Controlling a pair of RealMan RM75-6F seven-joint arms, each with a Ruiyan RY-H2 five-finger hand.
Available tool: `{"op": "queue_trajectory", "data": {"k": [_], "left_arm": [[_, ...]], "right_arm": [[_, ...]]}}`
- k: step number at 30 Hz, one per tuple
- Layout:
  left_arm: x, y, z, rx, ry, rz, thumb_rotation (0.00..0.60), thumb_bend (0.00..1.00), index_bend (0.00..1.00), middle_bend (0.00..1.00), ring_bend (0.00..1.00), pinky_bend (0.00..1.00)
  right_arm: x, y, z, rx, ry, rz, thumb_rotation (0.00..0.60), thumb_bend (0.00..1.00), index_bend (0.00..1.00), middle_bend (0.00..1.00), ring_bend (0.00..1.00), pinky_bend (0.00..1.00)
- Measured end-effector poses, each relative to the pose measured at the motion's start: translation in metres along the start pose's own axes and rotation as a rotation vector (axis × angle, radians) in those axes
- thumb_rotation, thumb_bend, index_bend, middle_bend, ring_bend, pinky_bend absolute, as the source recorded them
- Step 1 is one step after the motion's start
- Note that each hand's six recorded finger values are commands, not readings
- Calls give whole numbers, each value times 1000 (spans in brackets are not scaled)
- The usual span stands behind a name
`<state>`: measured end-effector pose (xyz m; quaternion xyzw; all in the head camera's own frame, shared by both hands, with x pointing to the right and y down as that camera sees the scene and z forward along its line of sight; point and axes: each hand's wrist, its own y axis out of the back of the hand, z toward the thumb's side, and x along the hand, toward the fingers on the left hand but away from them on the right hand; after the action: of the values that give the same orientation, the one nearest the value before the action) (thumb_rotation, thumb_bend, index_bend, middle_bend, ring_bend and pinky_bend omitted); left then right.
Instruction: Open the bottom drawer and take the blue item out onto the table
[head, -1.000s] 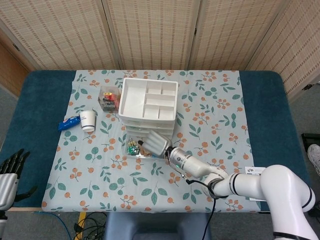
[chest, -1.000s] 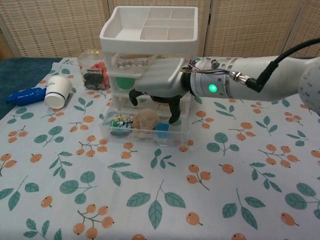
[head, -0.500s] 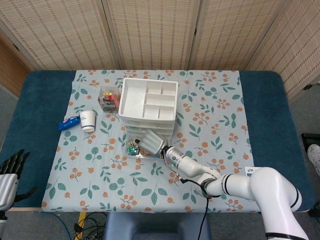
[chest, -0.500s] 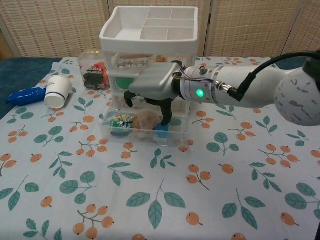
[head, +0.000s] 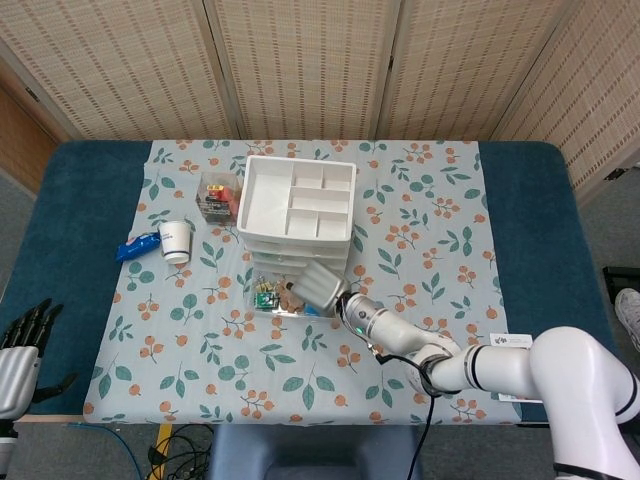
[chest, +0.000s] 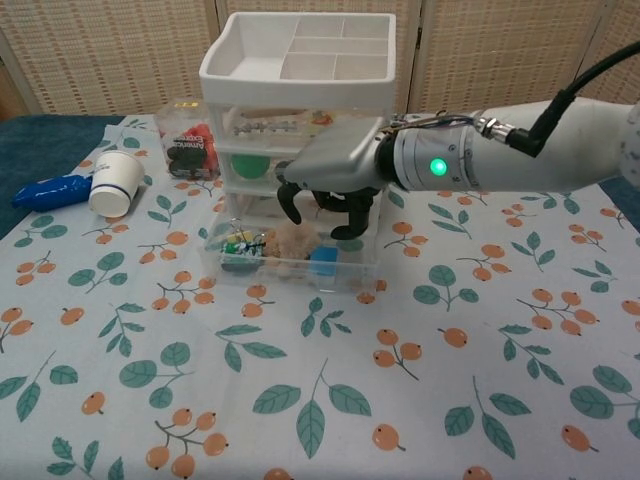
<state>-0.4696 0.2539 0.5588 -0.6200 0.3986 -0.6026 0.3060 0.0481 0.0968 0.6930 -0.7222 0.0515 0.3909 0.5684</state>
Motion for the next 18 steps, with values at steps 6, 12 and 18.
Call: {"op": "queue_trajectory", "data": {"k": [6, 12, 18], "left_arm": [[0, -2, -1, -1, 3, -3, 600, 176, 37, 0, 34, 92], [-1, -1, -3, -2, 7, -1, 600, 175, 36, 0, 34, 92], [-2, -2, -5, -4, 11, -2, 600, 176, 36, 0, 34, 91]], "right_arm": [[3, -11, 2, -13, 0, 40, 600, 467, 327, 842, 983, 1000], [-4, -19, 9, -15, 1, 61, 600, 521, 327, 840, 983, 1000], [-11, -23, 11, -23, -15, 80, 600, 561, 327, 837, 983, 1000]]}}
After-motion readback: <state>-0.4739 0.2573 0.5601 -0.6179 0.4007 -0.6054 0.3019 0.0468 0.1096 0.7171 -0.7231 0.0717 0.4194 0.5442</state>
